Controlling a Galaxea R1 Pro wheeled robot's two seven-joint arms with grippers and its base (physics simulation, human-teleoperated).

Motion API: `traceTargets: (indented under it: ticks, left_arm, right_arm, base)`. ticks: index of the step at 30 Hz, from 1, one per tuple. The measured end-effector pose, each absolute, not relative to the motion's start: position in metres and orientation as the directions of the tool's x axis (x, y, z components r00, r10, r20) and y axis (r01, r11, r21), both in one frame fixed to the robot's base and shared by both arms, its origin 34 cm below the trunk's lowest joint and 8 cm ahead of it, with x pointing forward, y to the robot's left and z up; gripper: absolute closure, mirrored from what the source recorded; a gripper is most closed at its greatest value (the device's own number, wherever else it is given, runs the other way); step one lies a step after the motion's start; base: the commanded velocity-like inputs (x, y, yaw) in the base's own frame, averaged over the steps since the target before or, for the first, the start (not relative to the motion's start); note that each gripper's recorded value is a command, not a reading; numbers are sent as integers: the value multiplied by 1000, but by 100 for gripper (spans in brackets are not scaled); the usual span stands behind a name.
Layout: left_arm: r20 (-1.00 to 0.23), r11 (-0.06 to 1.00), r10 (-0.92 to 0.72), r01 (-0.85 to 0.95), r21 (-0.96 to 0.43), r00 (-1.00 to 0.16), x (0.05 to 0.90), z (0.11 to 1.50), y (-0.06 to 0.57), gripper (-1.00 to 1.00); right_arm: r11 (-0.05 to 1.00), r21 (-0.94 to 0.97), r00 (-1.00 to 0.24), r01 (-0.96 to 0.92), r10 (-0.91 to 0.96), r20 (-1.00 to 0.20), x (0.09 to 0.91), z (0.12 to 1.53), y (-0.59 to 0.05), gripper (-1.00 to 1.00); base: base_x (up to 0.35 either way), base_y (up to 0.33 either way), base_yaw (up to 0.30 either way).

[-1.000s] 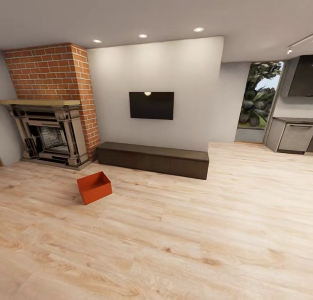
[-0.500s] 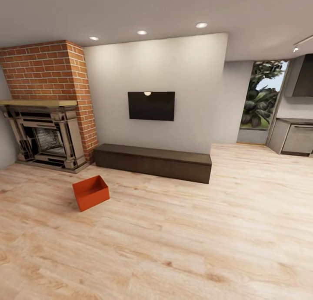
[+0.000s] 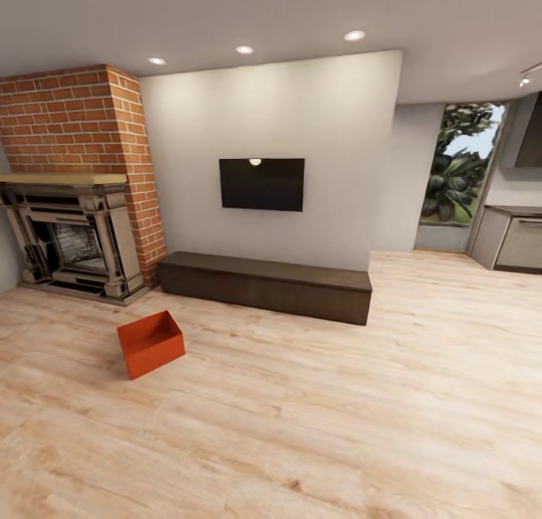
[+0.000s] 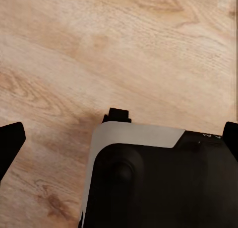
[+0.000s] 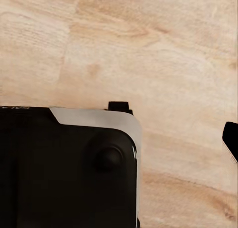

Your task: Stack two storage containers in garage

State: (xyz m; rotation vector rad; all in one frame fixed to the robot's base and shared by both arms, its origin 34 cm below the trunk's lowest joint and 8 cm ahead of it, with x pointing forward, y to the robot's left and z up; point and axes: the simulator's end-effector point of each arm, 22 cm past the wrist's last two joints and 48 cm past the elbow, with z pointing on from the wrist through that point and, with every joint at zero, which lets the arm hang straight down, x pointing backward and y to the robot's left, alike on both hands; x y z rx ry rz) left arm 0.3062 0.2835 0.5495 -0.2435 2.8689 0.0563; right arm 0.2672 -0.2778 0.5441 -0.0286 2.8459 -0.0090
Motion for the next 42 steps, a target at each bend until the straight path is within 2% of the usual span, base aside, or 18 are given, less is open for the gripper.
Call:
traceTargets:
  ticks: [42]
  left_arm:
    - [-261, 985, -160, -170, 16, -952, 306, 549, 284, -100]
  right_arm:
    - [1000, -11, -956, -18, -21, -292, 267, 544, -279, -100]
  base:
    - [326, 0, 256]
